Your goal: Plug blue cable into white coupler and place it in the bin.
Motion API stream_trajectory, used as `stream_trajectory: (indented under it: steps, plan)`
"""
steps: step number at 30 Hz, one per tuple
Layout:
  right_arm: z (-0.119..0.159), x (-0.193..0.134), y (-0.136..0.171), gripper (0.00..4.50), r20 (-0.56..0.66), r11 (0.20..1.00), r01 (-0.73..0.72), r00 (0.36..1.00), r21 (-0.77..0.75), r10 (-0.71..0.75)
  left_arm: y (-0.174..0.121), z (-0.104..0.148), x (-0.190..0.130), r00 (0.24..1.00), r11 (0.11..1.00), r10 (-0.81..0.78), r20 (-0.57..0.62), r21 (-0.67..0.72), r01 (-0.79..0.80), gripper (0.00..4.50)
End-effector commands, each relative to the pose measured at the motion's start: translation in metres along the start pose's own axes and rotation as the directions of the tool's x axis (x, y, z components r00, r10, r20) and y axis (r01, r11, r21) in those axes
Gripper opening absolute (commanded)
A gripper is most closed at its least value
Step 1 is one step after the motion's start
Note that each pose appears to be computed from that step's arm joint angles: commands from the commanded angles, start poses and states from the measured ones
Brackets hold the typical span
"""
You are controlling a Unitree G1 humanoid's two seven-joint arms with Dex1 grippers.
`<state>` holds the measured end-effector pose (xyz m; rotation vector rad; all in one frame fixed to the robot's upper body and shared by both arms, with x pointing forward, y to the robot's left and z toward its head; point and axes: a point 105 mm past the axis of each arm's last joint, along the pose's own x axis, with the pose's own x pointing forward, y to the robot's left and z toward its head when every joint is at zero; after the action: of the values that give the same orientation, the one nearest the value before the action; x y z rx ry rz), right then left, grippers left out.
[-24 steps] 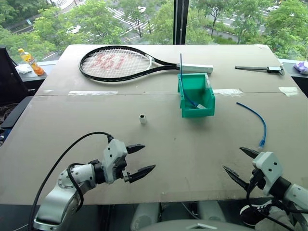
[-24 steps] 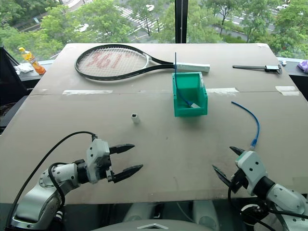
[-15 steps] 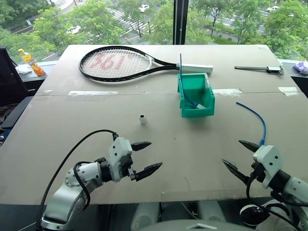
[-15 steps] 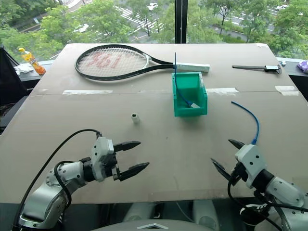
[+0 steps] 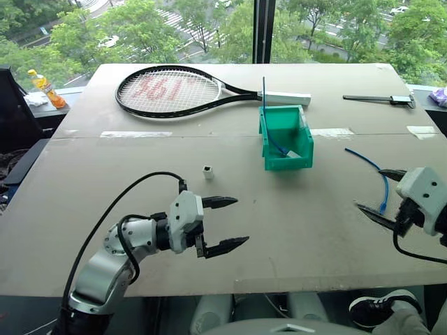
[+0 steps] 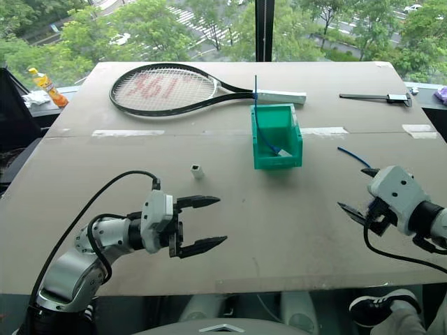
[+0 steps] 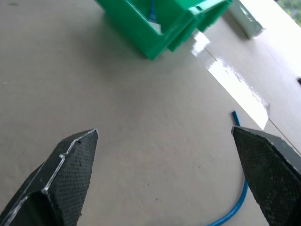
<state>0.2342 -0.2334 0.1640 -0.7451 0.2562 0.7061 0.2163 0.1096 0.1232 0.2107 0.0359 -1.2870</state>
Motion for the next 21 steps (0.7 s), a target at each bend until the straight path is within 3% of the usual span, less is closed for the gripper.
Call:
stream_trajectory:
  steps: [1, 4, 8, 12, 19, 21]
  plan:
    - [-0.015, -0.013, -0.013, 4.5, -0.144, 0.92, -0.187, 0.979, -0.346, 0.144, 0.001, 0.006, 0.003, 1.0, 0.999, -0.015, 0.019, 0.044, 0.014, 4.48]
    - [-0.031, -0.009, -0.033, 4.5, -0.287, 0.78, -0.318, 0.94, -0.54, 0.184, 0.002, 0.008, 0.004, 0.999, 0.998, -0.029, 0.021, 0.058, 0.027, 4.48]
    - [-0.039, 0.003, -0.043, 4.5, -0.372, 0.61, -0.449, 0.891, -0.653, 0.258, 0.0, 0.01, 0.004, 0.998, 0.996, -0.053, 0.027, 0.071, 0.051, 4.48]
    - [-0.049, 0.017, -0.047, 4.5, -0.425, 0.512, -0.54, 0.842, -0.668, 0.332, -0.008, 0.011, 0.004, 0.995, 0.992, -0.097, 0.028, 0.077, 0.095, 4.48]
    - [-0.061, 0.033, -0.048, 4.5, -0.447, 0.442, -0.589, 0.805, -0.676, 0.39, -0.013, 0.01, 0.004, 0.995, 0.992, -0.099, 0.029, 0.077, 0.097, 4.48]
    - [-0.062, 0.039, -0.045, 3.99, -0.459, 0.411, -0.612, 0.786, -0.675, 0.414, -0.014, 0.009, 0.004, 0.995, 0.993, -0.095, 0.029, 0.076, 0.093, 4.5]
